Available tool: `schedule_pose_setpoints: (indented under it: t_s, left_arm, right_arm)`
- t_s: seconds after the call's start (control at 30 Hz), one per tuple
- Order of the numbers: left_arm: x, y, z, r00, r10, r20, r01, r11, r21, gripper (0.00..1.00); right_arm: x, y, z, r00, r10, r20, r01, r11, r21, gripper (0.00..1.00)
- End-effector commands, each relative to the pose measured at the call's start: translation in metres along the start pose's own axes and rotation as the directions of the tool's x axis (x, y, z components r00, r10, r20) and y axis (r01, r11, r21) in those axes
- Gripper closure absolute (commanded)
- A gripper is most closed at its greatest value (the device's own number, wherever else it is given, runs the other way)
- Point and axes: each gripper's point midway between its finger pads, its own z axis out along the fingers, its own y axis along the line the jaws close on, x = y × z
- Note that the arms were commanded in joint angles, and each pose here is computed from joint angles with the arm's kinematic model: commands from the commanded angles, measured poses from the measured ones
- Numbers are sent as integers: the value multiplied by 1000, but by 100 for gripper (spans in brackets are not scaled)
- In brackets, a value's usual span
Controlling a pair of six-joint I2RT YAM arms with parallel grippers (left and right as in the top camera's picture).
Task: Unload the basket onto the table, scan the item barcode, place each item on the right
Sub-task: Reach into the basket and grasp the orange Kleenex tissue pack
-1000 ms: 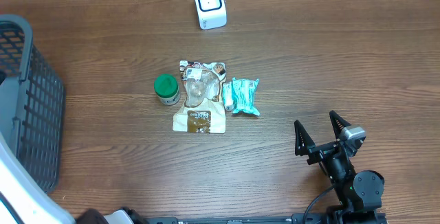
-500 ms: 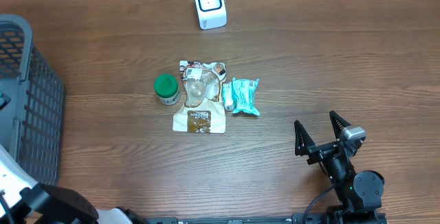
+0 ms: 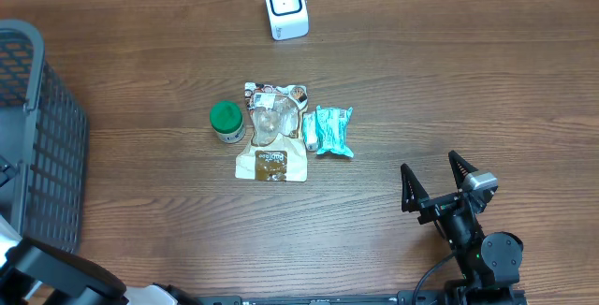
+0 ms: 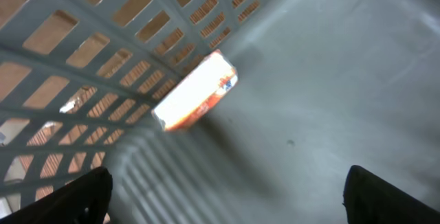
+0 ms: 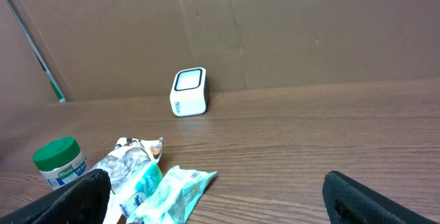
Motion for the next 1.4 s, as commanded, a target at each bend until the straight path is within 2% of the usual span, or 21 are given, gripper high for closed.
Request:
schedule_pose_setpoints:
  t_s: [0.0,0.2,0.43,0.57,0.83,1.1,1.27,1.37]
  left_arm:
    - [12,-1,24,996,83,-45,-82,997,13,6]
    - [19,-5,55,972,224,-76,-222,975,27,8]
    - [5,-5,73,971,240,-18,-240,971,6,7]
    - [12,-3,85,937,346,-41,-346,938,15,12]
    - [16,11,99,947,316,-51,-316,949,-2,17]
    - [19,31,102,975,218,-48,-218,976,-11,21]
    - [20,24,107,979,205,-23,-203,978,56,27]
    - [19,23,109,979,204,-19,-203,977,63,34]
  right_arm:
    - [2,-2,0,1000,-5,5,5,1000,5,0]
    - [1,-2,0,1000,-5,5,5,1000,5,0]
    - [1,-2,0,1000,-5,5,5,1000,5,0]
    - [1,-2,0,1000,-5,5,5,1000,5,0]
    - [1,-2,0,1000,-5,5,5,1000,5,0]
    - [1,-2,0,1000,-5,5,5,1000,5,0]
    - [1,-2,0,1000,-5,5,5,1000,5,0]
    - [1,-2,0,1000,-5,5,5,1000,5,0]
